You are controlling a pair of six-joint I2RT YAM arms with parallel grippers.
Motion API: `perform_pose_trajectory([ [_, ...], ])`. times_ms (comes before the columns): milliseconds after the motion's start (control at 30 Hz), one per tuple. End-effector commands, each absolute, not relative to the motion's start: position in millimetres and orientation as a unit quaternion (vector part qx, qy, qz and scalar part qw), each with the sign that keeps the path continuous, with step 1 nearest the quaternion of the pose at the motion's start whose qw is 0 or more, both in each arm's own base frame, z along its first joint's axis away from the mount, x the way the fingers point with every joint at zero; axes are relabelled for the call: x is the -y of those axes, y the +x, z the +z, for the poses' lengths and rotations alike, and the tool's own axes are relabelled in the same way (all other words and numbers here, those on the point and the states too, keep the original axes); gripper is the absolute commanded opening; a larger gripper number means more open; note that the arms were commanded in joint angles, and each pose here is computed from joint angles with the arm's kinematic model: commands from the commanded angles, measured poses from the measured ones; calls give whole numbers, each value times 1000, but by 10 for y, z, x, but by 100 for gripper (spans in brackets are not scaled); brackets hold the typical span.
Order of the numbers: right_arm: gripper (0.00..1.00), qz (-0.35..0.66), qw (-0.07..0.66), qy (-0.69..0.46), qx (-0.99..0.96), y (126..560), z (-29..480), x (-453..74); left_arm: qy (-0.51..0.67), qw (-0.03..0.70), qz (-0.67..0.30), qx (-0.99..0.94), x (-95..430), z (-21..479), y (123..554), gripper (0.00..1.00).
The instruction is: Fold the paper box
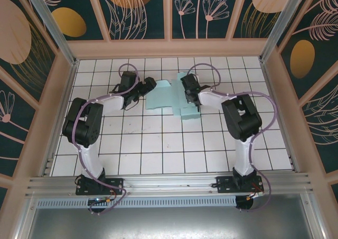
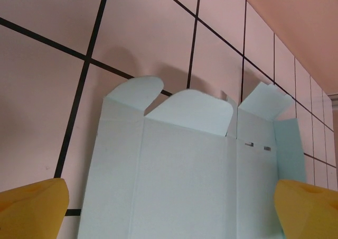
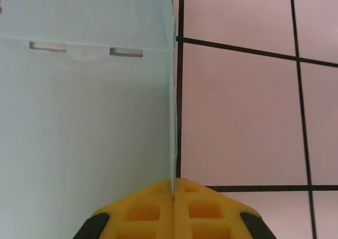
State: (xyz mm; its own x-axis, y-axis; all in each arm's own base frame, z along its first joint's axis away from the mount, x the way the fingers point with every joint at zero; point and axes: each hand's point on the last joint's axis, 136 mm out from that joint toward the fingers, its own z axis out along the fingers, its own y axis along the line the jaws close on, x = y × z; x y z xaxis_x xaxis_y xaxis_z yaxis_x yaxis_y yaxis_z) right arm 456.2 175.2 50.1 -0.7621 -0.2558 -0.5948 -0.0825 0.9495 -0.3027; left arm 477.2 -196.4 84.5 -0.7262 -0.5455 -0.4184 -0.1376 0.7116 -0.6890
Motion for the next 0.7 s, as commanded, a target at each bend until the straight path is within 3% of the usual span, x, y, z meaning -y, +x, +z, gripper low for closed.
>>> perform_pose_trajectory([
  [0,0,-268,308,-111,-906,4503,509,-1509,-188,326,-324,-868,1959,972,4767,99],
  [133,0,-267,314,-119,-903,4540,504,-1640,-176,338,-317,-869,1926,1017,4731,99],
  [433,0,14,453,-169,-875,4437,1000,-2206,-55,407,-324,-852,2075,1525,4835,99],
  [667,0,90,501,-192,-839,4339,1226,-2183,12,419,-332,-845,2212,1665,4871,95],
])
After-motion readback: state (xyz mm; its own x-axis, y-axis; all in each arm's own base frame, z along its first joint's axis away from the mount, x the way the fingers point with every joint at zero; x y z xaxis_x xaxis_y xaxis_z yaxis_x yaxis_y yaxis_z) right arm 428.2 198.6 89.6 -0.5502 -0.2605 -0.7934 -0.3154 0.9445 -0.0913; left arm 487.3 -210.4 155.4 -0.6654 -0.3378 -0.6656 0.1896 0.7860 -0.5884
